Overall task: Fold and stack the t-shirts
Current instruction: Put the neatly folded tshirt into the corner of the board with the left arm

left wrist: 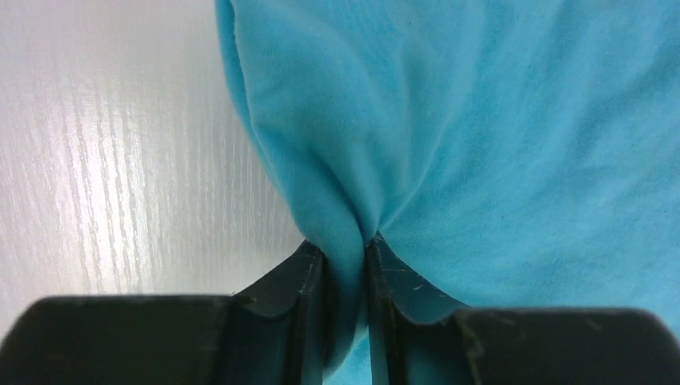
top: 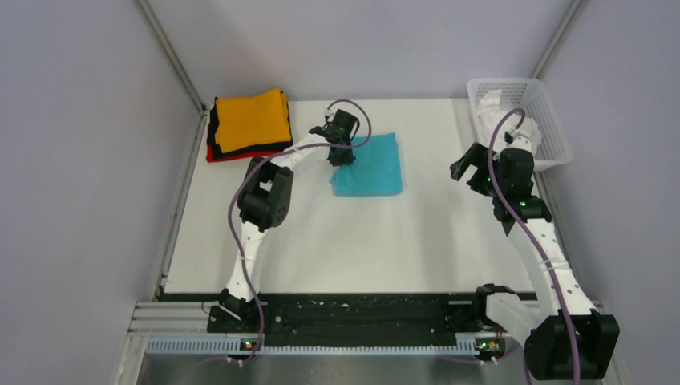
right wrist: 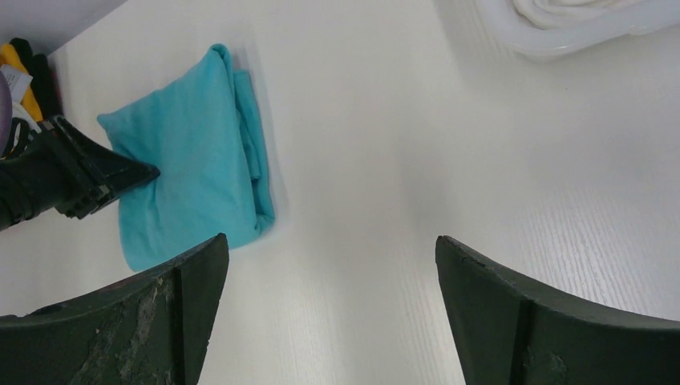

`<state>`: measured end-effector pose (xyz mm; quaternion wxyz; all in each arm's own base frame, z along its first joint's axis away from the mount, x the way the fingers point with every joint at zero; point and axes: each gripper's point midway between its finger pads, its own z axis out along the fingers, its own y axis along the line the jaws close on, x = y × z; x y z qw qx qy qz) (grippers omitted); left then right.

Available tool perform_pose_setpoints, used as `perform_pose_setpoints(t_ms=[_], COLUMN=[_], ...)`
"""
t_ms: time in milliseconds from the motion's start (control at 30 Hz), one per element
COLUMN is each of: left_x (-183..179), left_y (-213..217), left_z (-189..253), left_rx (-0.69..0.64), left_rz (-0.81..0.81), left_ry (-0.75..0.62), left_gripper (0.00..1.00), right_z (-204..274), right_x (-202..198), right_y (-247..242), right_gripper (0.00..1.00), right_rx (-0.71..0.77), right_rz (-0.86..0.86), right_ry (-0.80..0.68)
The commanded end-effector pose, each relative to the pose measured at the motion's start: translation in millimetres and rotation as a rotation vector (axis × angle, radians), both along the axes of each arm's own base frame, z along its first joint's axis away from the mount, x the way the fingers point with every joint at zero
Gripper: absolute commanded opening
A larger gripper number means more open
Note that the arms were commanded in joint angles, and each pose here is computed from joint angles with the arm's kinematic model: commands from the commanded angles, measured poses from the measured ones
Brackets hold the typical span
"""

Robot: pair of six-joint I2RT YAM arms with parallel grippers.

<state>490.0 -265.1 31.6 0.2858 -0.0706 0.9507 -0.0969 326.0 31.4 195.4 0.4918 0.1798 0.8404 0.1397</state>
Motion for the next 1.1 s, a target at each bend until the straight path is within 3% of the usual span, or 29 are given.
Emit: perform_pose_setpoints(t_ms=[0, 33, 167, 400, 567, 1067], left_x=[-18, -19, -3, 42, 66, 108], left_y=[16, 19, 41, 114, 141, 193], left_z=[-41, -41, -15, 72, 103, 200], left_rx=[0.143, 0.165, 0.312, 0.740, 0.704, 0.820], left_rz=[0.014, 0.013, -0.004, -0.012, -0.024, 0.000], left_ry=[0.096, 0.105, 0.022, -0.227, -0.297, -0.481], left_gripper=[0.12, 0.01, 0.00, 0.00, 0.00, 0.00], right_z=[7, 7, 7, 2, 1, -7], right_x=[-4, -5, -5, -4, -3, 1], right_y=[-8, -8, -13, -15, -18, -30], right_gripper=[0.99, 0.99, 0.99, 0.99, 0.99, 0.99], right_rx=[-0.040, -0.042, -0.058, -0.070, -0.087, -0.132], right_rz=[-0.025, -0.025, -0.047, -0.048, -0.059, -0.107], right_ry=[-0.029, -0.028, -0.029, -0.016, -0.013, 0.019])
